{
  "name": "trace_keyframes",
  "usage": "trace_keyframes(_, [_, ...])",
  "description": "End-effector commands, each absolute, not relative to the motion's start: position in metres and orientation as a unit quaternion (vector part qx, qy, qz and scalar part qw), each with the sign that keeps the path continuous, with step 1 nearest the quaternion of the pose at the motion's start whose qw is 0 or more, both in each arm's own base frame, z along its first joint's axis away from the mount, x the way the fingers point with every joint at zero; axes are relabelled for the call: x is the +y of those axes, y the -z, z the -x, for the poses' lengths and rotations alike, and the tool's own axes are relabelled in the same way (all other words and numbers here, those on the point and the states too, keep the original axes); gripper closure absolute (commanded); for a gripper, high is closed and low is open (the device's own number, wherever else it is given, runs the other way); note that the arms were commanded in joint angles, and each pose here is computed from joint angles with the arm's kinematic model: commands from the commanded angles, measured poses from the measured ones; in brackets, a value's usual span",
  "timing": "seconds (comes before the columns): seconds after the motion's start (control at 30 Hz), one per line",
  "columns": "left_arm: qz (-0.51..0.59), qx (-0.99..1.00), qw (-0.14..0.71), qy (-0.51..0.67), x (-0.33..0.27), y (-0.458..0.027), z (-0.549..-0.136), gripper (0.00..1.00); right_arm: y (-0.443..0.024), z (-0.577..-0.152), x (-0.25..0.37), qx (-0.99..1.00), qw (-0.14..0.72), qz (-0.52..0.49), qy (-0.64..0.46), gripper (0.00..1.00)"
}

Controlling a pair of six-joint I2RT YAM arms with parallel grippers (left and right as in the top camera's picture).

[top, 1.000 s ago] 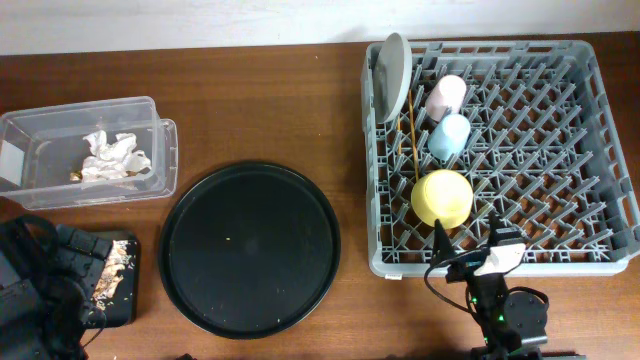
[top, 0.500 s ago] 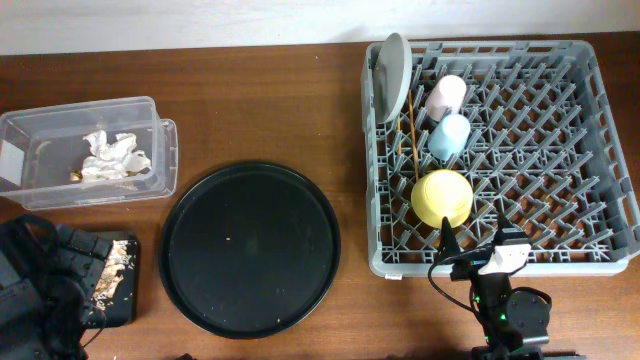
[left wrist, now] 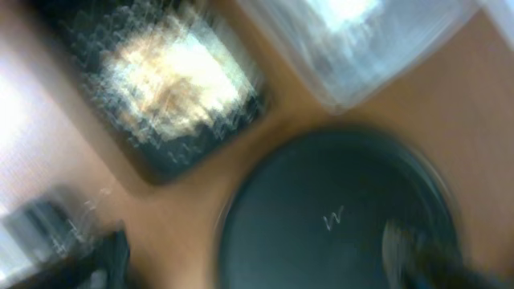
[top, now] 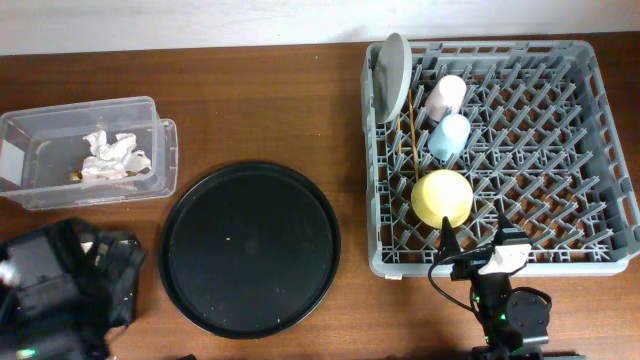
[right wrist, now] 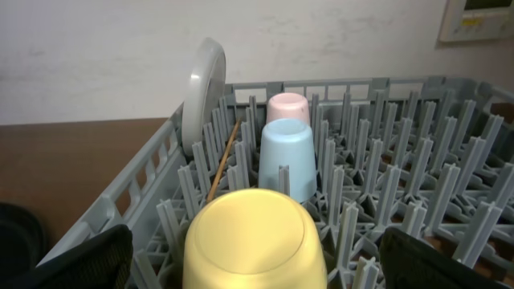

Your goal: Sort waste into correct bins and load items into the dishwasher rack

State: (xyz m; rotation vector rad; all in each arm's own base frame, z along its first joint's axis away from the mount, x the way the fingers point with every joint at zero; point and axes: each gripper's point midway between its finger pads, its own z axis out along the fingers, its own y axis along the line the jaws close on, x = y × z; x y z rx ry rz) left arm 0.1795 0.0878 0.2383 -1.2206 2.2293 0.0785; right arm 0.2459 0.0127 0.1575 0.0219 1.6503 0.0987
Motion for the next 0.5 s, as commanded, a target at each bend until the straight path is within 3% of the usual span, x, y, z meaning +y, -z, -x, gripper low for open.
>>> trace_keyframes(0.0, [0.279,0.879,0.387,0.021,0.048,-0.203,-0.226,0.00,-0.155,-0.246,0.009,0.735,0.677,-0.015,-0.036,0.02])
trace_keyframes(0.2, [0.245,0.810,0.532,0.046,0.044,-0.141,-0.248,0.01,-0.155,-0.246,0.009,0.735,0.677,-0.015,-0.036,0.02])
trace_keyframes(0.33, [0.241,0.798,0.551,0.051,0.043,-0.105,-0.246,0.00,-0.155,-0.246,0.009,0.735,0.677,-0.015,-0.036,0.02])
trace_keyframes(0.47, [0.193,0.780,0.593,0.043,0.038,-0.110,-0.246,0.01,-0.155,-0.246,0.009,0.735,0.677,-0.015,-0.036,0.02])
